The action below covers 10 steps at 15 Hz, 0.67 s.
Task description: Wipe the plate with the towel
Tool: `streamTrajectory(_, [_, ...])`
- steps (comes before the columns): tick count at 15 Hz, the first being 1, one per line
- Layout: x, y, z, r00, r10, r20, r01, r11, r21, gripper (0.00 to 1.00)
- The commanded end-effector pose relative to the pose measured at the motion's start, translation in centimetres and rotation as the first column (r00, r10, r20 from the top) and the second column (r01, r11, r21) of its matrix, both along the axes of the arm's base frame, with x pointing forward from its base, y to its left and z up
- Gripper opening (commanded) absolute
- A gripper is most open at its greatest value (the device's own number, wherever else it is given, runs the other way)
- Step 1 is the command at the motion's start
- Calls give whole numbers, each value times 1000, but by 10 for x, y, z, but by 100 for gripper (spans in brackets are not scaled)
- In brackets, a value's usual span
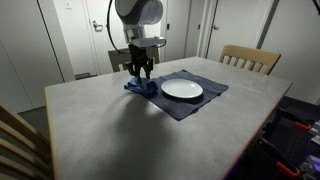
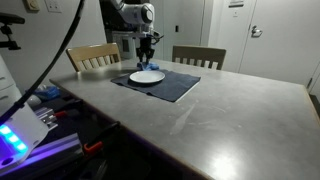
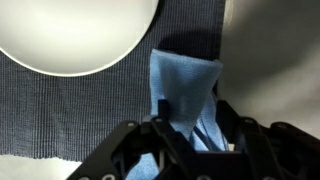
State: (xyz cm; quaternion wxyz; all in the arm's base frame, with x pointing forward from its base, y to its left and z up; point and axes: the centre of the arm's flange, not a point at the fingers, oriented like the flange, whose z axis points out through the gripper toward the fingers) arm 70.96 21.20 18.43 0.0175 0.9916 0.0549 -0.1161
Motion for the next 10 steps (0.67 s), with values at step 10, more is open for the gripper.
streamTrajectory(10, [-14,-25,-22,1000,6,-29,-7,1000,-26,2])
